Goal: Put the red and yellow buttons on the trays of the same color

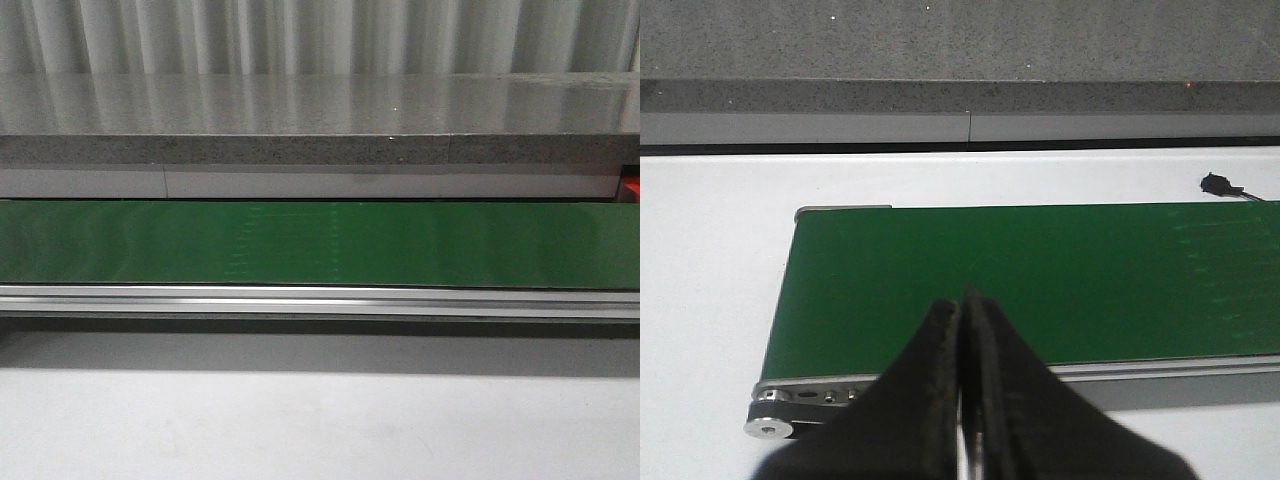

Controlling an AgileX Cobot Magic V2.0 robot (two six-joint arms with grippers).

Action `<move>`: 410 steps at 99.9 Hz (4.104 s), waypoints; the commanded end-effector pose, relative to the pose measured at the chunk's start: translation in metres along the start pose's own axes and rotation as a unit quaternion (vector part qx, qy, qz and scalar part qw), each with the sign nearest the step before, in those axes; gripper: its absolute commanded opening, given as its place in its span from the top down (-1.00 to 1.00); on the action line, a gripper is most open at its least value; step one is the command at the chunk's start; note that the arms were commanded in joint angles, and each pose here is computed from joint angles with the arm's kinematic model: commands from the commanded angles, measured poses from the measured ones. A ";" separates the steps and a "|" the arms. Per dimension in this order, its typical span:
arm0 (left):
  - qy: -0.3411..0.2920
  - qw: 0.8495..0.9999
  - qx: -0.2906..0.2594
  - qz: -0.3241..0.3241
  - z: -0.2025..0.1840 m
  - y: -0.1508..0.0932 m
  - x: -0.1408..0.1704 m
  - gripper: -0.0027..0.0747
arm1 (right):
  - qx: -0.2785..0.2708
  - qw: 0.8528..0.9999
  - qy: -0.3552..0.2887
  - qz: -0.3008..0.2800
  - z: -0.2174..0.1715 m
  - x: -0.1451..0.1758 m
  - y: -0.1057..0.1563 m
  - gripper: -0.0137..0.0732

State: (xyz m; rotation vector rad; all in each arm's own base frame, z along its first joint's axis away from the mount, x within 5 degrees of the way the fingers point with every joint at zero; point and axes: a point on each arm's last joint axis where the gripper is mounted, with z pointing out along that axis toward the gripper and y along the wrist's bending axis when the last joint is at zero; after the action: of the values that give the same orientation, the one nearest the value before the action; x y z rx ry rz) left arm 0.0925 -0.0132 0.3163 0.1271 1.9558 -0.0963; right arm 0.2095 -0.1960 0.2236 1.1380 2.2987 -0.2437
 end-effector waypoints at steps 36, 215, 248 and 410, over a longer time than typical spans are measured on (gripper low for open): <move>-0.049 0.999 0.009 -0.004 -0.004 -0.002 -0.015 0.98 | -0.004 0.999 -0.040 0.000 0.009 -0.013 0.000 0.61; -0.049 0.999 0.009 -0.004 -0.004 -0.002 -0.015 0.98 | -0.183 0.941 -0.251 -0.132 -0.167 0.014 0.071 -0.61; -0.049 0.999 0.009 -0.004 -0.004 -0.002 -0.015 0.98 | -0.316 0.841 -0.331 -0.288 -0.247 0.076 0.071 -0.60; -0.049 0.999 0.009 -0.004 -0.004 -0.002 -0.015 0.98 | -0.365 0.783 -0.441 -0.244 -0.192 0.177 0.002 0.84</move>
State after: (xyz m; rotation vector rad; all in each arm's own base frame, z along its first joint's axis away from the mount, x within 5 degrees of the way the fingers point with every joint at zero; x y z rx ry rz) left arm 0.0925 -0.0132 0.3163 0.1271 1.9558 -0.0963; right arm 0.0499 0.0000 0.2859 -0.0535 1.6375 -0.0381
